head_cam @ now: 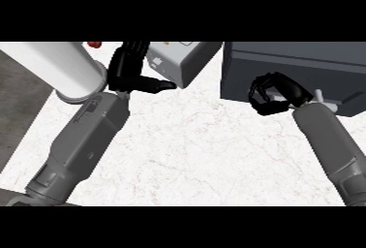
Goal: Pick up the cup, place it into the drawer and close the drawer
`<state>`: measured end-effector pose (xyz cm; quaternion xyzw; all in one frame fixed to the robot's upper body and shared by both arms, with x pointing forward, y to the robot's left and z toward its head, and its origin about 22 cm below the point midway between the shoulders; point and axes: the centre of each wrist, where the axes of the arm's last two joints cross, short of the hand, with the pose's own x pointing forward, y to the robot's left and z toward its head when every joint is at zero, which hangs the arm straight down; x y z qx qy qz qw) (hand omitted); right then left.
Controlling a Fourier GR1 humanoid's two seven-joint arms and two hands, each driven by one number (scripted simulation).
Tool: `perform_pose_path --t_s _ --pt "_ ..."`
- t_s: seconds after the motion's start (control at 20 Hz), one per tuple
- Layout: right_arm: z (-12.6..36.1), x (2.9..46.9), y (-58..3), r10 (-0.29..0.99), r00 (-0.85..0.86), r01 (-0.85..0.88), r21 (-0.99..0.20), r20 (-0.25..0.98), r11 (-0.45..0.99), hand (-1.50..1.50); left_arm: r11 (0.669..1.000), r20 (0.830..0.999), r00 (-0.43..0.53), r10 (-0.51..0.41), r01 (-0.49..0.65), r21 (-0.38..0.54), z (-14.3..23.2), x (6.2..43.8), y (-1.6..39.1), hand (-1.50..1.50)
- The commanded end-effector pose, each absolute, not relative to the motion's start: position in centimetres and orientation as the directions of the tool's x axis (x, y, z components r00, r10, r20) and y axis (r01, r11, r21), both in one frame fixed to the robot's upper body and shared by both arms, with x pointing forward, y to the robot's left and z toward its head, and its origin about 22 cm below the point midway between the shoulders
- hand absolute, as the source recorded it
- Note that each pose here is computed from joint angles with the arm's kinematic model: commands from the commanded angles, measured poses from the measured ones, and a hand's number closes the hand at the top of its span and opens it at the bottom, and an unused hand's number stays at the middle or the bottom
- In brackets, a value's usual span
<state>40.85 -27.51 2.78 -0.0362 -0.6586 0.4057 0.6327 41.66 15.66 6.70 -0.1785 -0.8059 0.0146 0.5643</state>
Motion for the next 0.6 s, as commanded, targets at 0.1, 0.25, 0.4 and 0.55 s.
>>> perform_pose_path --t_s 0.1,0.25,0.4,0.55 --pt "11.6 43.8 -31.3 0.629 -0.237 -0.232 -0.672 0.740 0.703 1.50 0.930 0.904 -0.292 0.312 0.290 -0.227 6.5 41.5 16.9 -1.50" --pt "12.1 43.9 -31.1 0.605 -0.242 -0.233 -0.651 0.758 0.722 1.50 0.928 0.903 -0.287 0.319 0.288 -0.237 6.3 41.3 17.0 -1.50" --pt "12.6 43.8 -31.7 0.590 -0.247 -0.256 -0.639 0.769 0.725 1.50 0.917 0.900 -0.276 0.337 0.313 -0.248 6.4 41.2 16.1 -1.50" --pt "13.2 43.6 -32.6 0.596 -0.247 -0.256 -0.645 0.764 0.720 1.50 0.925 0.908 -0.273 0.319 0.300 -0.235 5.5 40.8 17.5 -1.50"
